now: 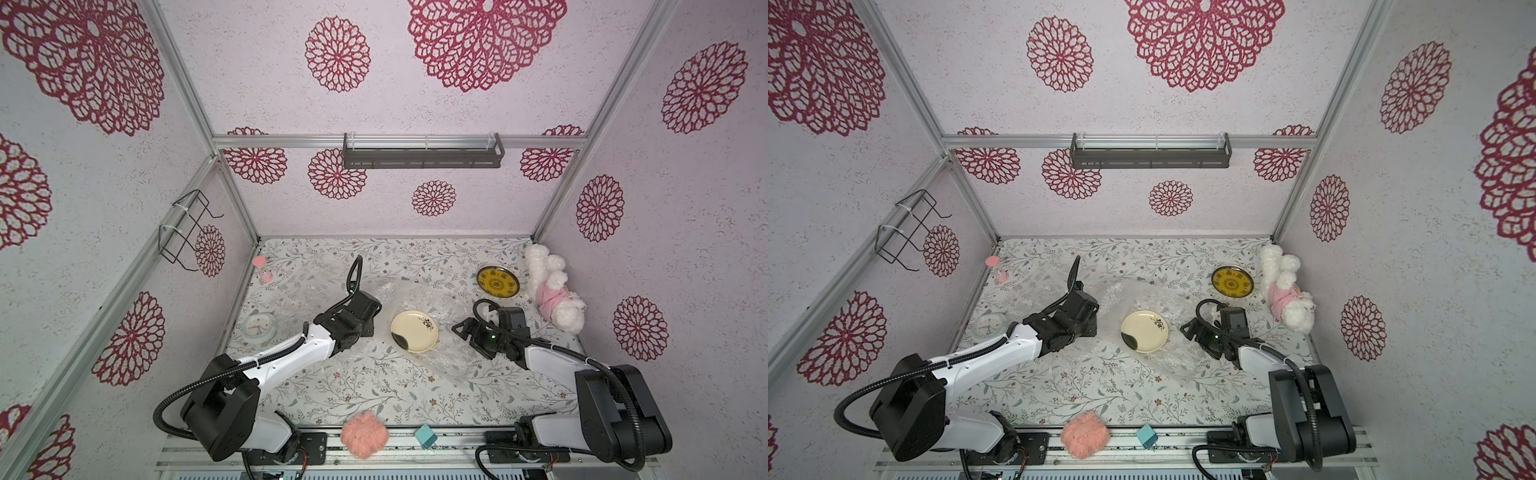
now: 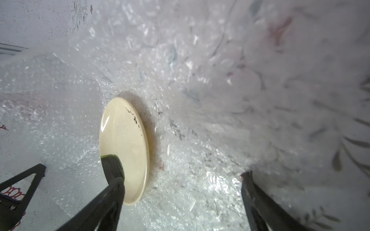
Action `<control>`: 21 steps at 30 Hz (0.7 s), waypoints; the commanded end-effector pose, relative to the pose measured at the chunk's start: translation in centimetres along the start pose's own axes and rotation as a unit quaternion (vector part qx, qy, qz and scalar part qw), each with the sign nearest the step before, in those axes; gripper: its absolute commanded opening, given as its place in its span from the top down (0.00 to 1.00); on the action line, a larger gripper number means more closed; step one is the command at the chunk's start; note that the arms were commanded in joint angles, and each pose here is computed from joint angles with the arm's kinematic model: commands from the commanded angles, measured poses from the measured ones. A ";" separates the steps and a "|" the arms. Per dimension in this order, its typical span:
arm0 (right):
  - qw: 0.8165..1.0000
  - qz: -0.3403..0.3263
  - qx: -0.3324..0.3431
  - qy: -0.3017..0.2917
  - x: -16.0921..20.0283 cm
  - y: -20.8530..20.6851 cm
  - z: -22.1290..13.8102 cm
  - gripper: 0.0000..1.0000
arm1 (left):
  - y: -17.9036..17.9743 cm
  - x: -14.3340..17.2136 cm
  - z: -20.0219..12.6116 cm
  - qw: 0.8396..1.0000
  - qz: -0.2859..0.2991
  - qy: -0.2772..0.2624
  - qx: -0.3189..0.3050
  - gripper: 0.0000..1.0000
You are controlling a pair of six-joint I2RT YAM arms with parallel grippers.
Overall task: Unpack dinner plates from bubble wrap
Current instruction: Unwrap the bubble wrap at the center of the board.
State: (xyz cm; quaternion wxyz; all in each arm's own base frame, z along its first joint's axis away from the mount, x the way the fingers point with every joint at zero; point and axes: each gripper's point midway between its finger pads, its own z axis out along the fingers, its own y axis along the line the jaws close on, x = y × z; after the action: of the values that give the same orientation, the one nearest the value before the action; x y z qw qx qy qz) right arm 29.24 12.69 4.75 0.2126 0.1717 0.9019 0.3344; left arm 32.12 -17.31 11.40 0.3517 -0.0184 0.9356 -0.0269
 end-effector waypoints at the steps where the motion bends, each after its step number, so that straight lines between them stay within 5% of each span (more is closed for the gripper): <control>1: 1.000 -0.002 0.017 0.016 1.1 -1.2 0.2 0.08 | 0.8 -1.2 -0.5 0.999 -0.027 -0.026 -0.009 1.00; 6: 1.000 -0.006 0.016 0.013 0.8 -0.8 0.0 0.08 | 1.1 -1.3 -0.8 0.999 -0.029 -0.025 -0.009 0.98; 9: 1.000 -0.012 0.017 0.010 0.4 -0.4 -0.4 0.08 | 1.2 -1.7 -1.2 0.999 -0.031 -0.025 -0.005 0.77; 13: 1.000 -0.022 0.018 -0.001 -0.4 0.5 -1.3 0.08 | 1.1 -3.4 -2.9 0.999 -0.031 -0.041 0.005 0.27; 15: 0.999 -0.031 0.019 -0.006 -0.9 1.1 -1.8 0.08 | 0.8 -4.8 -3.9 0.998 -0.020 -0.050 0.017 0.13; 17: 0.999 -0.039 0.020 -0.010 -1.3 1.6 -2.2 0.08 | 0.3 -6.5 -4.9 0.998 0.002 -0.056 0.034 0.02; 21: 0.999 -0.047 0.019 -0.012 -1.9 2.3 -2.5 0.08 | -3.4 -9.4 -6.7 0.989 0.097 -0.036 0.108 0.03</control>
State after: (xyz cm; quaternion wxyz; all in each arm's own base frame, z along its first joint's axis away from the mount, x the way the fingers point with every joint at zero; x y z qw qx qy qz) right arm 29.55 12.25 7.23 0.2210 0.1536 0.9109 0.3126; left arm 34.82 -17.94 21.29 0.4017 0.0187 0.9128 -0.0717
